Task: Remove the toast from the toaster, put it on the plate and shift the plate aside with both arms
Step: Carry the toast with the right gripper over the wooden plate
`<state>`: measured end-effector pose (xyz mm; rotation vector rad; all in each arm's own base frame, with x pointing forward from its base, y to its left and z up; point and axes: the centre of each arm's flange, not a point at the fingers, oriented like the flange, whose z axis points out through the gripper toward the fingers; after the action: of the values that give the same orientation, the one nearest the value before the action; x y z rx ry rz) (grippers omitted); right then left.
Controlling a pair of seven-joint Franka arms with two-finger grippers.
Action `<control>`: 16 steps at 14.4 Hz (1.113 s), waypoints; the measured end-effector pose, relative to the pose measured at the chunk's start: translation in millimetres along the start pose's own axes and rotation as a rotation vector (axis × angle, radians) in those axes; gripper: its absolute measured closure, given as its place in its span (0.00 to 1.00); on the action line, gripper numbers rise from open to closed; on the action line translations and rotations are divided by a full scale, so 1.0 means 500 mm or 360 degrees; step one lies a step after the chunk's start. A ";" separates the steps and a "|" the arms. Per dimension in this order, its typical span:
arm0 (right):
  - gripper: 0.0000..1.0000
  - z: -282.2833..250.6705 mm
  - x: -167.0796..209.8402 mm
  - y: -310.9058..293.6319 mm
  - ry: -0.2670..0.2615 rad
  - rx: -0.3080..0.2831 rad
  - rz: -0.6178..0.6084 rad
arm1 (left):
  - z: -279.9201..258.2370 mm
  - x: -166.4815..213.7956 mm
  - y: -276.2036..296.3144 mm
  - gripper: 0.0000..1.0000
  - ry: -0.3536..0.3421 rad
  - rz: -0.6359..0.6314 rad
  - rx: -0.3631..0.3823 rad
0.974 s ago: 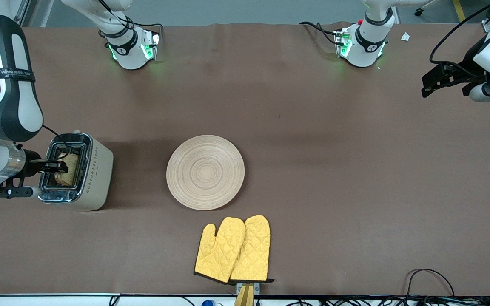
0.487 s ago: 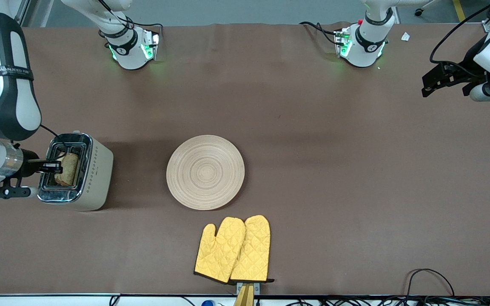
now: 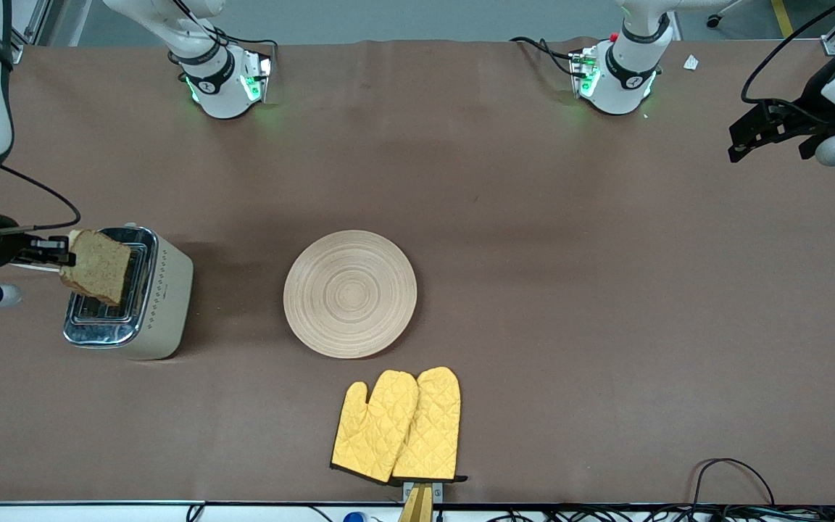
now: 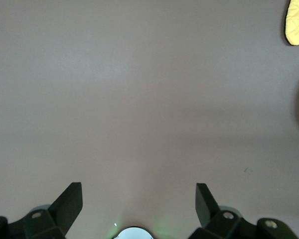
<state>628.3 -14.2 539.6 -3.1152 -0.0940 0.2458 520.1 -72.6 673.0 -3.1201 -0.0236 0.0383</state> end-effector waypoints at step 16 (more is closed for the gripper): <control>0.95 0.297 0.096 -0.553 0.0054 0.0546 0.0348 | -0.013 -0.007 -0.009 0.00 0.0019 -0.0013 0.0000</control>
<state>636.0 266.2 391.2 -2.7832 0.2626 0.1883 516.8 -68.4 679.8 -3.1200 -0.0357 0.0195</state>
